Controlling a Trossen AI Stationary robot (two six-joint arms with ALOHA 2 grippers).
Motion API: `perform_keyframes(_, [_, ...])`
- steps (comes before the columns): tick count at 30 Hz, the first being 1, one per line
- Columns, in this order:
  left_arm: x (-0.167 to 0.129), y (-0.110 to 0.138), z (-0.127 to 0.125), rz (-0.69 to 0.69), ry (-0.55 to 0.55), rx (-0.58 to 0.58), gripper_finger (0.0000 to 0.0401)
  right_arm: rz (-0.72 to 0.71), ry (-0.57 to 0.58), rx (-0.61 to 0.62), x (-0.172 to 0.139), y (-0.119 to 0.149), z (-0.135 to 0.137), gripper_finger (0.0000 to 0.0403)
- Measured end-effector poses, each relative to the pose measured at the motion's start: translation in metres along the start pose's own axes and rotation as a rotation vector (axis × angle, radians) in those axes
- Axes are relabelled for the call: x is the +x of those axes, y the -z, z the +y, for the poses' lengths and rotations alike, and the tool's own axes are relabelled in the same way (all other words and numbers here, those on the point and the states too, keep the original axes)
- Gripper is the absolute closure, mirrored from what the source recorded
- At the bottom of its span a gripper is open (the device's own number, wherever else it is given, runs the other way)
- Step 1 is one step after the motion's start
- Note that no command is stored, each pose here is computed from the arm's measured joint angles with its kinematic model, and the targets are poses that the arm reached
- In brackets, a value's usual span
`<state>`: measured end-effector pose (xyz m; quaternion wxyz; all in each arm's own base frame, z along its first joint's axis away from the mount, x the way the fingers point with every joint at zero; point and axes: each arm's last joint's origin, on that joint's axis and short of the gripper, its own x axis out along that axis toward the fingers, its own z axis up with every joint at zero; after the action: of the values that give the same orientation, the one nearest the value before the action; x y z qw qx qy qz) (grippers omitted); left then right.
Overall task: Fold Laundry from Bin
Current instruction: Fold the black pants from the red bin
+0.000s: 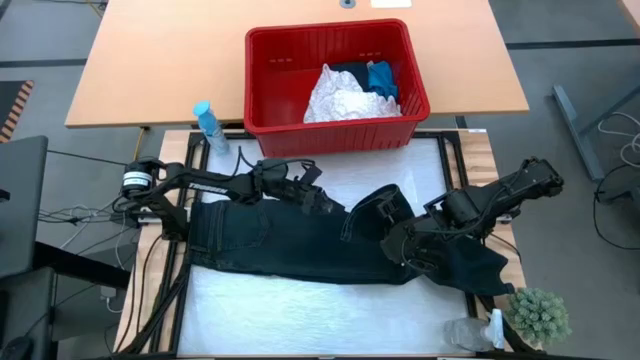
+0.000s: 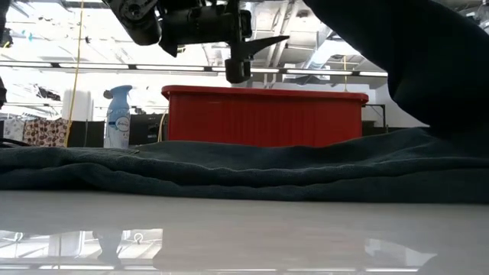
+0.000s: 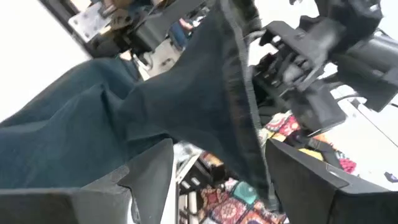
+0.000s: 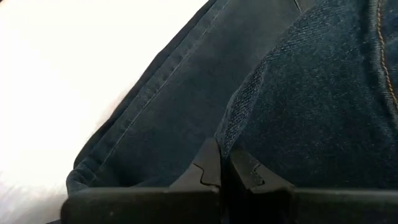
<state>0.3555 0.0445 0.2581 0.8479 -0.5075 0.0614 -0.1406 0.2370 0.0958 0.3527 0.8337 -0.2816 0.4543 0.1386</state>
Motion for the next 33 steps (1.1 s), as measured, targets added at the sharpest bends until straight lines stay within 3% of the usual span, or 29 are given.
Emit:
perform_keyframes(5, [0.002,-0.007,-0.009,-0.053,0.052,0.033,0.015,0.006,0.016,0.018,0.002,0.002,-0.008,0.0381])
perform_keyframes(15, [0.017,-0.021,-0.032,0.046,0.004,0.105,0.0149,0.007,0.044,0.048,0.005,0.006,-0.023,0.0381])
perform_keyframes(23, [0.016,-0.017,-0.022,0.207,-0.095,0.051,0.0149,-0.003,0.039,0.046,0.004,0.004,-0.02,0.0381])
perform_keyframes(33, [0.017,-0.016,-0.02,0.205,-0.101,0.049,0.0149,-0.038,0.069,0.045,0.003,-0.001,-0.019,0.0381])
